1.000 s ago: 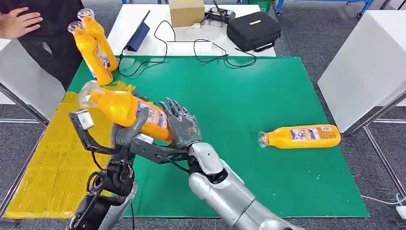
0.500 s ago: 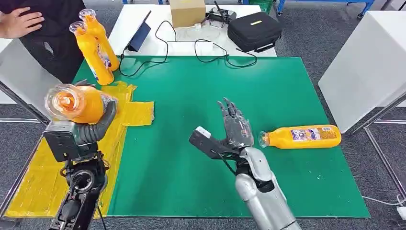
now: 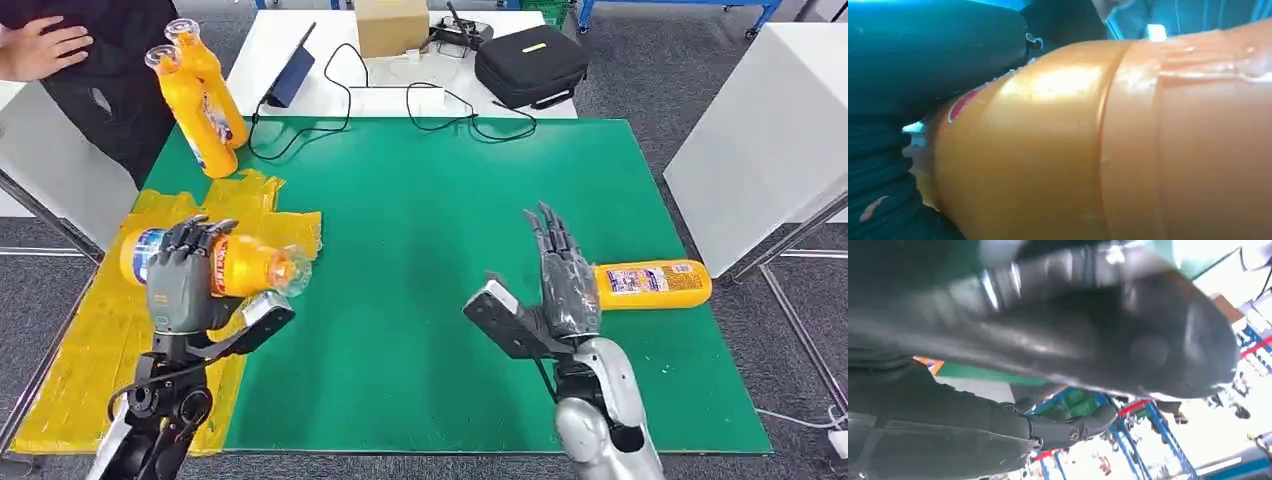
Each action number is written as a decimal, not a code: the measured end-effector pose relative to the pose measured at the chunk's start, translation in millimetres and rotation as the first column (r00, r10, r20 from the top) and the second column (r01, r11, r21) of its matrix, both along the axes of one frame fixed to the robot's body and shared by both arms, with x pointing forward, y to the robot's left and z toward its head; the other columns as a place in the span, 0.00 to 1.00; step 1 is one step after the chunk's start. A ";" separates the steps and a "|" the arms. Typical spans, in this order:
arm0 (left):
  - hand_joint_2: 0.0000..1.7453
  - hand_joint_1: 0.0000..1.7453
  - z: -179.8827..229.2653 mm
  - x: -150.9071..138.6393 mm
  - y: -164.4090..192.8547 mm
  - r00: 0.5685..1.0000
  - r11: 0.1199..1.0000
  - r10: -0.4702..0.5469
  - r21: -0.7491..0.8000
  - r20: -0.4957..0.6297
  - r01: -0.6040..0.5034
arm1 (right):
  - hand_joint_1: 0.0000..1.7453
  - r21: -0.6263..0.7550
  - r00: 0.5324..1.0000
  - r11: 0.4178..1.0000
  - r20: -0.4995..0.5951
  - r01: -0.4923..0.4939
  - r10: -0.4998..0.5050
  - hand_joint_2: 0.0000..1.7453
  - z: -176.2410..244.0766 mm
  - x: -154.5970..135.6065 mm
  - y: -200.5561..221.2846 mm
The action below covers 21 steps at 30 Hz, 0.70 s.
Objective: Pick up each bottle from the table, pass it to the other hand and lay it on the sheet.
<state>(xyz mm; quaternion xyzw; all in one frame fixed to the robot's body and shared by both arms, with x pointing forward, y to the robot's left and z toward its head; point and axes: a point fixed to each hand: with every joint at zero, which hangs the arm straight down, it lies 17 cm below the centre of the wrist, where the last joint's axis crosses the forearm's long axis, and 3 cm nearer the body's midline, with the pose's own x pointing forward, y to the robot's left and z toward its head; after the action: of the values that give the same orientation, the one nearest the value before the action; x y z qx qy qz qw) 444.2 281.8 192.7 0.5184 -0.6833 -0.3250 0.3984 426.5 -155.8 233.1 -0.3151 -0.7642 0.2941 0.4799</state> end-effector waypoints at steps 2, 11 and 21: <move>1.00 1.00 -17.8 2.4 2.1 0.999 0.999 0.013 0.041 -0.051 -0.011 | 0.00 -0.002 1.000 1.000 0.007 0.005 -0.005 0.00 0.9 -6.8 -5.7; 1.00 0.00 -118.7 12.4 10.6 0.938 0.994 0.020 0.104 -0.346 0.017 | 0.00 0.048 0.999 0.999 0.044 0.015 -0.017 0.00 11.7 -29.8 -26.1; 0.00 0.00 -157.4 21.1 16.4 0.881 0.989 0.029 0.142 -0.472 0.043 | 0.00 0.075 0.997 0.997 0.078 0.013 -0.019 0.00 24.0 -32.7 -32.8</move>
<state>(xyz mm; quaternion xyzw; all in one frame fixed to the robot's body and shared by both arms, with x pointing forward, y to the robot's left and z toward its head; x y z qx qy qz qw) 465.4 298.2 35.3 0.4490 -0.5413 -0.4930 0.5122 393.8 -188.6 257.1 -0.3143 -0.7905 0.2489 0.4631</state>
